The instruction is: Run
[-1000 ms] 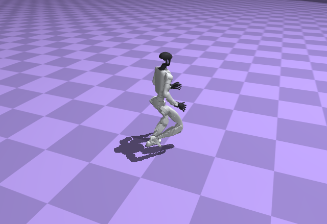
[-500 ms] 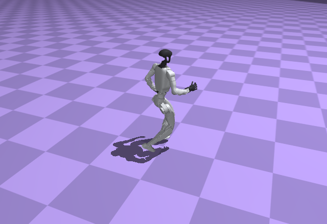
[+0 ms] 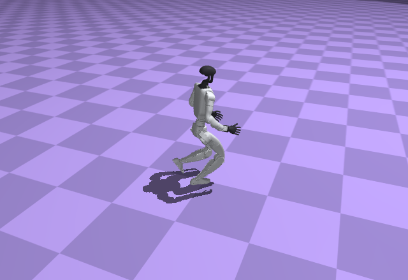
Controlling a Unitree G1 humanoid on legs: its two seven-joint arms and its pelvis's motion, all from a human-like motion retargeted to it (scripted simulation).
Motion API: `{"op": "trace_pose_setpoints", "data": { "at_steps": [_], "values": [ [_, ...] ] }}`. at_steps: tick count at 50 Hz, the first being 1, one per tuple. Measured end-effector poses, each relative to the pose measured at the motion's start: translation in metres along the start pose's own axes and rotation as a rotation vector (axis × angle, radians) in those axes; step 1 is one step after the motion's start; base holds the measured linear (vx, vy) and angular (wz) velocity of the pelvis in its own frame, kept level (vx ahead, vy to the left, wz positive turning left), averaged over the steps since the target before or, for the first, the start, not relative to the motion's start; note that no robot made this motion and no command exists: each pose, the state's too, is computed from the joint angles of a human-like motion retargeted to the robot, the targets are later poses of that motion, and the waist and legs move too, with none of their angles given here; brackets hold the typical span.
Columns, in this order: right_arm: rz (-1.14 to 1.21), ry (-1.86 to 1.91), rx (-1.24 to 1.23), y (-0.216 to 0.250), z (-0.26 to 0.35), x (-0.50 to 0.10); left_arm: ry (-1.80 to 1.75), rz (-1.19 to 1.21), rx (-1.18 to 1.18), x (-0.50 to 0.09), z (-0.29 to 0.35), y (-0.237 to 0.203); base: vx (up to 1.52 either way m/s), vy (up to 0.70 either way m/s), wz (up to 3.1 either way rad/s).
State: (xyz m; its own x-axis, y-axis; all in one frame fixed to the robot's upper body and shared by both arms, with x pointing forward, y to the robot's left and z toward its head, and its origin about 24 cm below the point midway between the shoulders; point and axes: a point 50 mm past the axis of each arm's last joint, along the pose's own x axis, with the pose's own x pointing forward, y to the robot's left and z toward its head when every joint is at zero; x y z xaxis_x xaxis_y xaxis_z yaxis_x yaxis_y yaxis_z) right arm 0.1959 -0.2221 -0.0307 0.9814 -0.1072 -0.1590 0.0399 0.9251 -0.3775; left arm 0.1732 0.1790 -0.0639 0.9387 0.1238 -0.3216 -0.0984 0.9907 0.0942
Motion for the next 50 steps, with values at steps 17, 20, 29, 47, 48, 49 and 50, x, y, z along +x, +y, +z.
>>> {"op": "trace_pose_setpoints", "data": {
  "at_steps": [17,20,29,47,48,49,50],
  "values": [
    [0.129,0.252,-0.009,0.039,-0.047,-0.03,0.174,0.219,-0.015,0.002,-0.031,0.034,0.0,0.04,0.08],
    [0.164,0.573,-0.002,0.046,-0.102,-0.082,-0.003,0.318,-0.058,0.058,0.029,0.037,-0.05,0.02,0.08],
    [0.109,0.659,0.079,0.024,-0.116,-0.112,-0.33,0.141,-0.131,0.07,0.1,0.007,0.03,-0.06,-0.26],
    [-0.032,-0.215,0.009,-0.004,0.059,0.041,0.453,0.188,-0.233,-0.081,-0.09,0.026,-0.01,0.0,-0.04],
    [-0.006,-0.152,0.011,0.002,0.043,0.032,0.426,0.201,-0.236,-0.073,-0.085,0.025,0.0,0.08,0.19],
    [0.013,-0.075,0.015,0.007,0.024,0.022,0.388,0.217,-0.236,-0.061,-0.077,0.025,-0.01,0.07,0.16],
    [0.031,0.009,0.02,0.013,0.005,0.01,0.344,0.235,-0.235,-0.047,-0.068,0.025,-0.02,0.07,0.11]
  ]
}}
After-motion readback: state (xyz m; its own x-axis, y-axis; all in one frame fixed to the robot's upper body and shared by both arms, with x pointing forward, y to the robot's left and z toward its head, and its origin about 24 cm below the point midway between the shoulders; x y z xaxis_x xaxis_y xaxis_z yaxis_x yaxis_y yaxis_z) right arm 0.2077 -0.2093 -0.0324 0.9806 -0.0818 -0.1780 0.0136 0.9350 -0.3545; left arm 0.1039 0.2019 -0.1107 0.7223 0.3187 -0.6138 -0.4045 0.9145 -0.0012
